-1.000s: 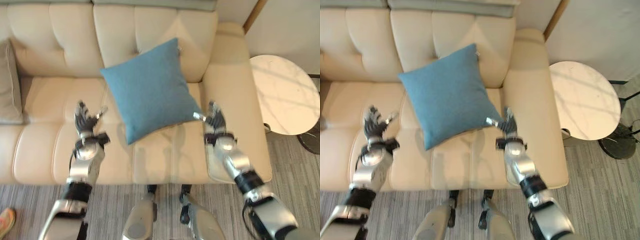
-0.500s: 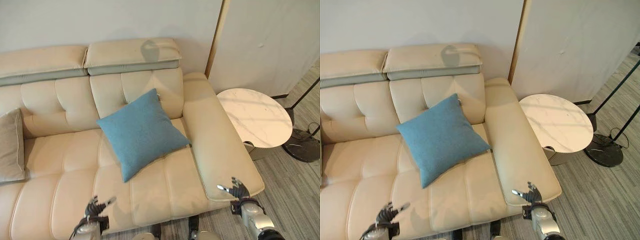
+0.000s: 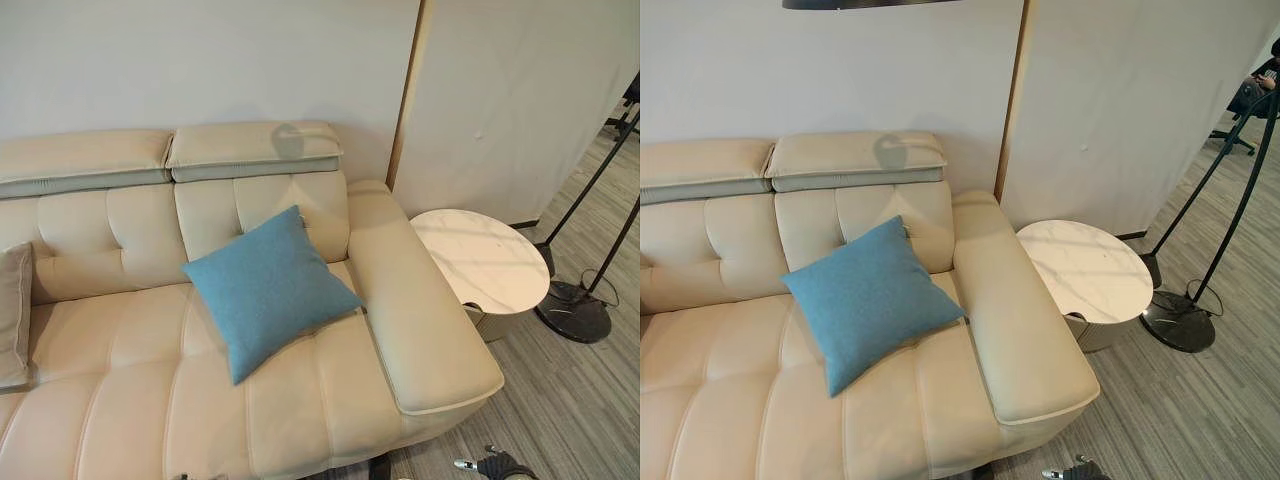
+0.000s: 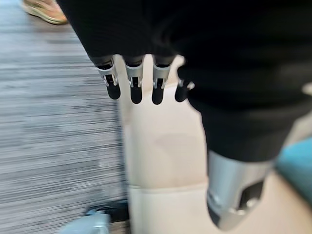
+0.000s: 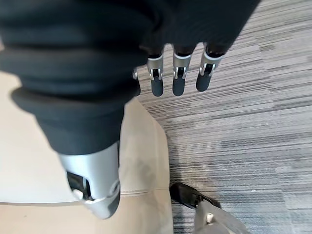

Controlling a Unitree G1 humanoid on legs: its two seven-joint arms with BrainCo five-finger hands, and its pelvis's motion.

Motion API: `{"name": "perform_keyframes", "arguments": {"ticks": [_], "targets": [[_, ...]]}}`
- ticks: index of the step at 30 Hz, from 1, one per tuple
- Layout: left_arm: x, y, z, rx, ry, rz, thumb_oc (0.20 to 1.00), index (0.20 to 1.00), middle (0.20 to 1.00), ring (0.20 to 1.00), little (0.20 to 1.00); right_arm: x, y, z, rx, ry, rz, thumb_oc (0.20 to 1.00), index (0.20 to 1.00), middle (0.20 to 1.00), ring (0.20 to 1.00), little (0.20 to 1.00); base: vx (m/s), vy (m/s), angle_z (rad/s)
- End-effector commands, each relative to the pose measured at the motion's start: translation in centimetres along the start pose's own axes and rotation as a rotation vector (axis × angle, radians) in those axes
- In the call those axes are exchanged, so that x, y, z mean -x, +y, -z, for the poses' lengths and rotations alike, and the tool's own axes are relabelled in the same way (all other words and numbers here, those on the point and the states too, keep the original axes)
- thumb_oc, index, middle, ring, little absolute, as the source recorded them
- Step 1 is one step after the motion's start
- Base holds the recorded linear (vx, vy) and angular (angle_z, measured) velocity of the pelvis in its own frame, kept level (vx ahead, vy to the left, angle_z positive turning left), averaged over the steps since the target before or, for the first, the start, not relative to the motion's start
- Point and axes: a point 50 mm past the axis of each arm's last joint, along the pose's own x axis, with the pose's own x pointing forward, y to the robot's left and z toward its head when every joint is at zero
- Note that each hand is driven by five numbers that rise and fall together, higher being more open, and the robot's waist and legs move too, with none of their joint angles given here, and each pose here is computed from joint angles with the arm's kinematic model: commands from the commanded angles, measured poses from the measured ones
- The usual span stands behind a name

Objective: Pick up all the scattered cushions and arrange them neatly on the sofa.

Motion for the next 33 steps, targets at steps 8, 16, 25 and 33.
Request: {"name": "perform_keyframes", "arguments": {"ticks": [8,16,25,33], "targets": [[-0.1,2.9,-7.0,0.088,-0.242,-0.033,1.0,1.0,1.0,1.0,1.0,-0.3,-2.1,-4.6,-0.081,-0.144,0.017,1.0,1.0,1.0,1.0,1.0,-0.18,-0.04,-0.12],[0.5,4.1,-9.3,0.268,-0.34,-0.047,1.0,1.0,1.0,1.0,1.0,0.3,-4.2,-6.9,-0.207,-0.283,0.061,1.0,1.0,1.0,1.0,1.0,-0.19,-0.279,0.15],[0.6,1.0,-9.2,0.178,-0.336,0.037,1.0,1.0,1.0,1.0,1.0,1.3,-4.5,-9.5,-0.266,-0.412,0.066,1.0,1.0,1.0,1.0,1.0,-0.37,-0.309,0.16],[0.7,-0.2,-8.1,0.138,-0.311,0.072,1.0,1.0,1.0,1.0,1.0,1.2,-3.3,-8.5,-0.259,-0.386,0.032,1.0,1.0,1.0,1.0,1.0,-0.16,-0.019,0.1]]}}
